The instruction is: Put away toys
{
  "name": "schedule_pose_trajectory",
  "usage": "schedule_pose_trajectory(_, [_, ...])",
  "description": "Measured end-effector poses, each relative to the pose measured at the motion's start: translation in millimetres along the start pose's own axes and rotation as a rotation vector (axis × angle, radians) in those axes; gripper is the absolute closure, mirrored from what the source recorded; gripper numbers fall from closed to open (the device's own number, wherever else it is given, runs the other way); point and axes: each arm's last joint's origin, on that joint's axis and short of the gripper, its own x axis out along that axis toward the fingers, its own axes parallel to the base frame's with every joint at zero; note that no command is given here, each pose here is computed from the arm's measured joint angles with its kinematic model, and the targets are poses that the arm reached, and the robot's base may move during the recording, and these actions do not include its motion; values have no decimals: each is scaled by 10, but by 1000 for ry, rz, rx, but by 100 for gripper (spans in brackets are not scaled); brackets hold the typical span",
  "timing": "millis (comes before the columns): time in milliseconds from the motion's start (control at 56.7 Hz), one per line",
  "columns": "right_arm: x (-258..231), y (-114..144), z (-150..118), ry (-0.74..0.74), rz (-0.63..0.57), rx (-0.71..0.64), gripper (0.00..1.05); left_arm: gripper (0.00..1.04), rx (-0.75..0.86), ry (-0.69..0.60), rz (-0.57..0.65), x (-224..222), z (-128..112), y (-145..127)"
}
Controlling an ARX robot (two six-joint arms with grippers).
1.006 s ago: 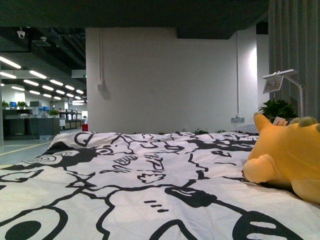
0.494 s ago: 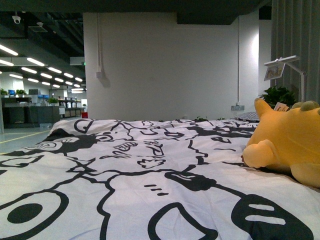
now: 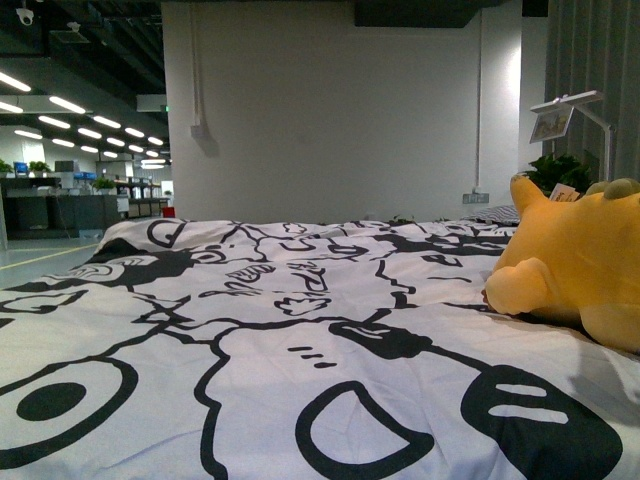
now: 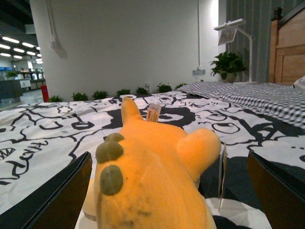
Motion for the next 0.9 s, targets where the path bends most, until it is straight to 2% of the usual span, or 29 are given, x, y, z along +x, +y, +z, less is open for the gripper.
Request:
schedule_pose_trajectory(441, [240,293,-227,-11,100,-102,7,6,0,0,0,0,0,0])
schedule_pose_trajectory(900, [557,365,-375,-19,86,-231,7,6,0,0,0,0,0,0])
